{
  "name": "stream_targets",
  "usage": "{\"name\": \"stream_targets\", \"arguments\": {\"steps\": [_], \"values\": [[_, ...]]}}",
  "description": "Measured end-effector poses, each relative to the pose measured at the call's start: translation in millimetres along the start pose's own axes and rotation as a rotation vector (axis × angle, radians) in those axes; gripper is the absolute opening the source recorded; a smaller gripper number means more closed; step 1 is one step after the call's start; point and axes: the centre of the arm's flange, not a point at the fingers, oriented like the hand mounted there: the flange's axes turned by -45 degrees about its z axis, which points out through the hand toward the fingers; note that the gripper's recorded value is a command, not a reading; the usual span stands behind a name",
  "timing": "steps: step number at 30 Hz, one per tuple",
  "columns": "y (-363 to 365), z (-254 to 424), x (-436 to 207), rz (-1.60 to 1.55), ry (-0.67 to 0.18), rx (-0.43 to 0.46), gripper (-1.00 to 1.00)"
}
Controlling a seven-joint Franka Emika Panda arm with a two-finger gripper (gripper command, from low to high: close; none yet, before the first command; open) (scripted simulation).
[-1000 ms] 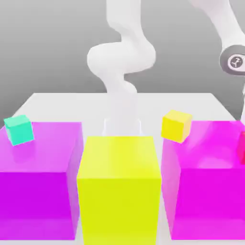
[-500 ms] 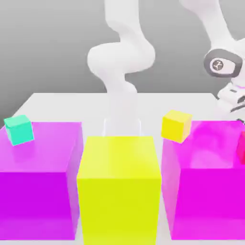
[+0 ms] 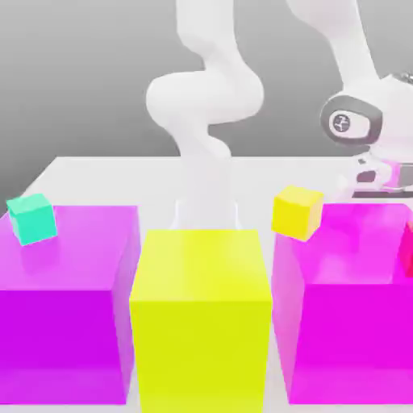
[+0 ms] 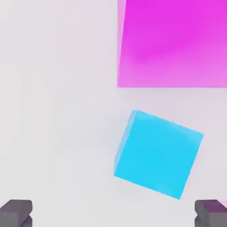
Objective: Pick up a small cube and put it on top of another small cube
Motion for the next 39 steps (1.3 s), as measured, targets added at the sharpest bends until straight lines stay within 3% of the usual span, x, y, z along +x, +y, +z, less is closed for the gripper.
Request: {"name": "stream_targets", "arguments": {"steps": [7, 18, 19, 26, 39], "values": [[22, 19, 17, 0.234, 0.011, 0.000, 0.00], [20, 77, 15, 0.241, 0.011, 0.003, 0.00], [21, 82, 15, 0.240, 0.011, 0.001, -1.00], [21, 83, 15, 0.239, 0.011, 0.003, -1.00], [16, 14, 13, 0.199, 0.021, 0.000, -1.00]]}}
